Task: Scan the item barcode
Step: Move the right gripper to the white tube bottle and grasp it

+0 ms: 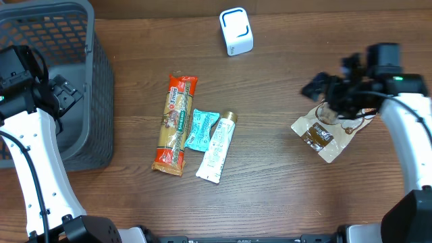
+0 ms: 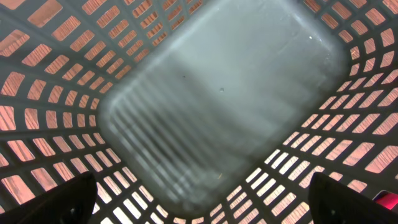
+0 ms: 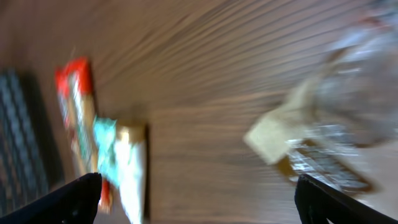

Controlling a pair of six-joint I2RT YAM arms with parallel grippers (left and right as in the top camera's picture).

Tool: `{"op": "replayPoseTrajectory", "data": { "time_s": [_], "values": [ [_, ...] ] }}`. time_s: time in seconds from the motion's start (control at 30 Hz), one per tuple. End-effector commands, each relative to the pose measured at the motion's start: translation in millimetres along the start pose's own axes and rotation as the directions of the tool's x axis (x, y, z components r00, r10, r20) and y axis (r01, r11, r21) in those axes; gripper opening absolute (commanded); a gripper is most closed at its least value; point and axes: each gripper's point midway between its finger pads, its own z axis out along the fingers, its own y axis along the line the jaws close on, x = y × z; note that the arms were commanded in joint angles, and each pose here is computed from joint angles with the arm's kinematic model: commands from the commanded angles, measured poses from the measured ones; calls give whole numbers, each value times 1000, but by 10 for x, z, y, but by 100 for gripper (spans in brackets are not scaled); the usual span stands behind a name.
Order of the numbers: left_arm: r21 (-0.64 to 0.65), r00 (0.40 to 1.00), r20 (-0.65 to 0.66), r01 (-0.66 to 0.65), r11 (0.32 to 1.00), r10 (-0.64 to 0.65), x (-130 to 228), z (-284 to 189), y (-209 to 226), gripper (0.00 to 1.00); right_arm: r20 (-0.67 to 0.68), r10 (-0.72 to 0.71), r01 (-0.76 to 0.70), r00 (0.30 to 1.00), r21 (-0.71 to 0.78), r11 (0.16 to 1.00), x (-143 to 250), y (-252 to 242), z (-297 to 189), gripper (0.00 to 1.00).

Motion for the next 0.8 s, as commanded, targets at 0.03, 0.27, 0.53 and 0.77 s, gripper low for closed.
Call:
{"op": "replayPoseTrajectory", "data": {
  "time_s": [0.03, 0.27, 0.53, 0.77],
  "values": [
    [4, 1000, -13, 13, 1000, -13, 31, 19, -15, 100, -58, -148, 144, 987, -67, 987, 234, 459, 148, 100],
    [4, 1000, -13, 13, 1000, -13, 31, 19, -15, 100, -151, -139, 131, 979, -59, 990, 571, 782, 402, 100],
    [4, 1000, -13, 13, 1000, -13, 31, 19, -15, 100, -268, -120, 116, 956, -31, 993, 863, 829, 750, 100],
    [4, 1000, -13, 13, 1000, -13, 31, 19, -15, 100, -334, -105, 107, 937, -13, 994, 1128, 818, 1066, 99]
  ]
}}
